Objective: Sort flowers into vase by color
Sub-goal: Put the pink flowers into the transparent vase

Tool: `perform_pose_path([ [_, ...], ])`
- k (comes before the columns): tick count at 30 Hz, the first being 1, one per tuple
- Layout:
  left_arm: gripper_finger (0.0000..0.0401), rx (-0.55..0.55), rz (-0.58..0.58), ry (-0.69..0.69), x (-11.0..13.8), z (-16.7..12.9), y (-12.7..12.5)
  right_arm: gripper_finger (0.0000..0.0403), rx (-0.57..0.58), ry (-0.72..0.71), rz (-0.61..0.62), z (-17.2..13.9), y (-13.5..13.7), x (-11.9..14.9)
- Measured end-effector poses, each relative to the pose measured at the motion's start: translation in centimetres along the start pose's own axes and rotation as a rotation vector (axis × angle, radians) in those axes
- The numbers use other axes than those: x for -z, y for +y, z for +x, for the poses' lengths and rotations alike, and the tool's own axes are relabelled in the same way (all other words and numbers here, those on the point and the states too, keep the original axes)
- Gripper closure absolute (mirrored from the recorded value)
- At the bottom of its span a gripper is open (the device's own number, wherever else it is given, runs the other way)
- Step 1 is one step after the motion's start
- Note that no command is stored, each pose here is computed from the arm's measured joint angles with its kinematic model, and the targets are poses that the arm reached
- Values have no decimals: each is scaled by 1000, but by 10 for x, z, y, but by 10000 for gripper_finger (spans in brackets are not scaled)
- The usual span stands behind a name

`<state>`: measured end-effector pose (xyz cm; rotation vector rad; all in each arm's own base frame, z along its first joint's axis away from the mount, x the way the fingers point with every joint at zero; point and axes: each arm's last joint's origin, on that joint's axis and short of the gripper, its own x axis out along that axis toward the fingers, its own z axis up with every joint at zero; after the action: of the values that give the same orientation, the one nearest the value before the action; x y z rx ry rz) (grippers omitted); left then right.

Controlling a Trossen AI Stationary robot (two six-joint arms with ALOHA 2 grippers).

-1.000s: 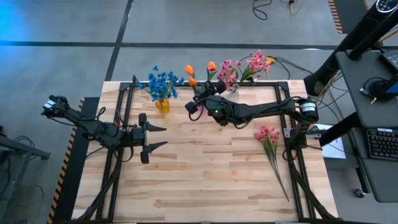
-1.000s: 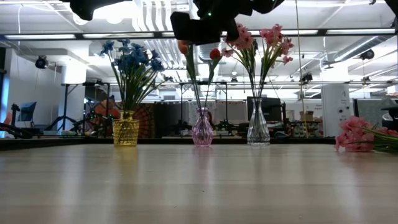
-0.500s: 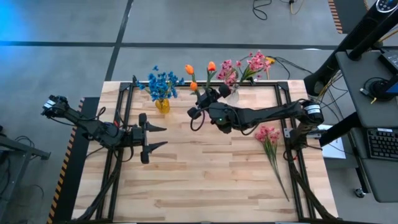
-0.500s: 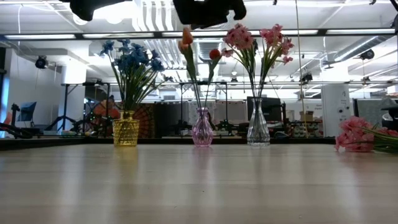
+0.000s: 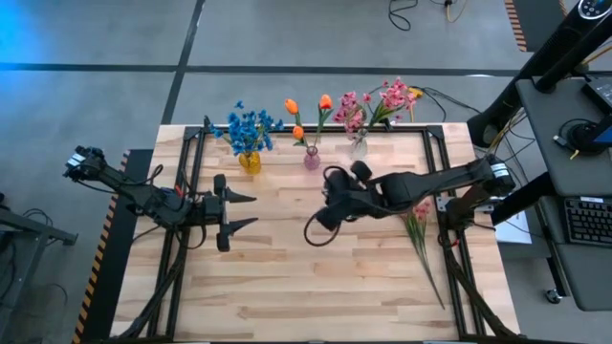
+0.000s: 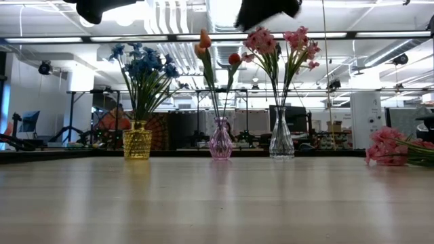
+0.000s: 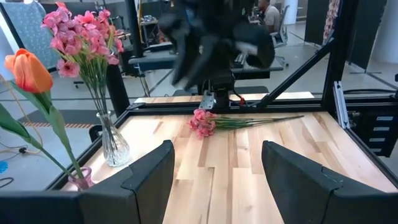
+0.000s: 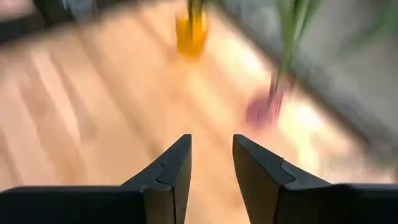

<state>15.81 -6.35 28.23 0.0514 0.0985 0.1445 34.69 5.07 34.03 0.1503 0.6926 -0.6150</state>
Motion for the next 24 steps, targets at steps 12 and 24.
perform_pose_path([
  [12, 177, -2, -29, -4, 0, 0, 0, 266, 214, 555, 89, -17, -20, 55],
  [24, 177, -3, -38, -4, 0, 0, 0, 198, 274, 684, 118, -32, -29, 84],
])
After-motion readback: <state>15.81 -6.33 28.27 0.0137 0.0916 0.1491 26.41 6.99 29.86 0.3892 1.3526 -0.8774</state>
